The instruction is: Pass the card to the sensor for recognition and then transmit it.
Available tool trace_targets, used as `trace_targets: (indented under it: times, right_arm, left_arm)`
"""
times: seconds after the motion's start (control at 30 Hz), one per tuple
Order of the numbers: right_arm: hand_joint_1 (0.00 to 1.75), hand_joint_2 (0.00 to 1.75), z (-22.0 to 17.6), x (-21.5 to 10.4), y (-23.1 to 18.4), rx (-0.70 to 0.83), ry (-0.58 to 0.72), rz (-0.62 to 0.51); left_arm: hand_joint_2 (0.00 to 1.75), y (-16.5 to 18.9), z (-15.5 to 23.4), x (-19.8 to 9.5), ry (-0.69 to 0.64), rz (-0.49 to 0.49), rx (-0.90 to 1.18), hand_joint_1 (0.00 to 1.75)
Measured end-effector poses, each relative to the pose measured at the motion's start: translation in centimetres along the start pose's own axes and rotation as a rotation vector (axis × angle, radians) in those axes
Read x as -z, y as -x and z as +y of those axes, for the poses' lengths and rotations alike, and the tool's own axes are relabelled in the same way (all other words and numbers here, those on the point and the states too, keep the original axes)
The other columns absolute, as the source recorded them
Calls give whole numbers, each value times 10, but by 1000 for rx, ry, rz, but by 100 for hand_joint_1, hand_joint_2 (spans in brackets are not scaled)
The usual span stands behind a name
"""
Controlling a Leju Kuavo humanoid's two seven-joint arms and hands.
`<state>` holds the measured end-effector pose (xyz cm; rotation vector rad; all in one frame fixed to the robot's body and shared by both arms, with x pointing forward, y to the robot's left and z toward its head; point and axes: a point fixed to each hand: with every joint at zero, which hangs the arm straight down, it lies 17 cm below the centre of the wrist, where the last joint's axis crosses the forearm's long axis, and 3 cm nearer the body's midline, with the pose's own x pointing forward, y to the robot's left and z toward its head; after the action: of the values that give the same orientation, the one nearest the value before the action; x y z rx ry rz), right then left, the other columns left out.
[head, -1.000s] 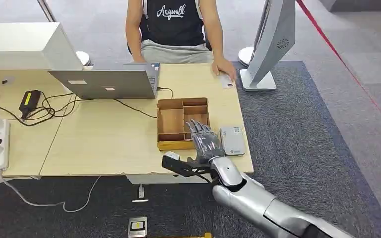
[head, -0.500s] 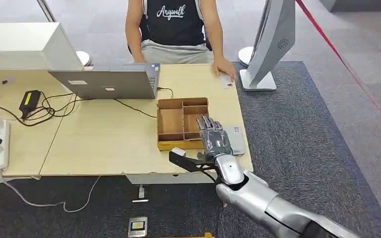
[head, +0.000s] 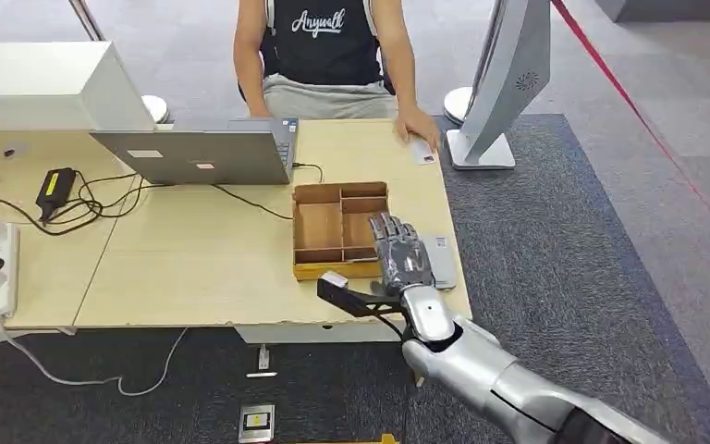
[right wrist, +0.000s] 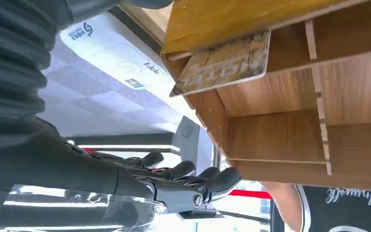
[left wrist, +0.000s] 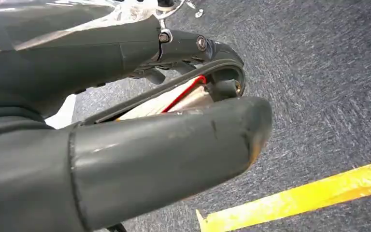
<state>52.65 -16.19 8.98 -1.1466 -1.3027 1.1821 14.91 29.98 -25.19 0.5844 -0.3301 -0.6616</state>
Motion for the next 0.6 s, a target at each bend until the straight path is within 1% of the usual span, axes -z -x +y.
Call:
trace_targets:
  times: [0.5, 0.6]
  right_arm:
    - [0, 175, -3, 6, -4, 1, 7, -6]
    - [0, 175, -5, 11, -14, 5, 3, -23]
  left_arm:
    - [0, 0, 0, 0, 1, 2, 0, 0]
    - [0, -1, -1, -1, 2, -1, 0, 0]
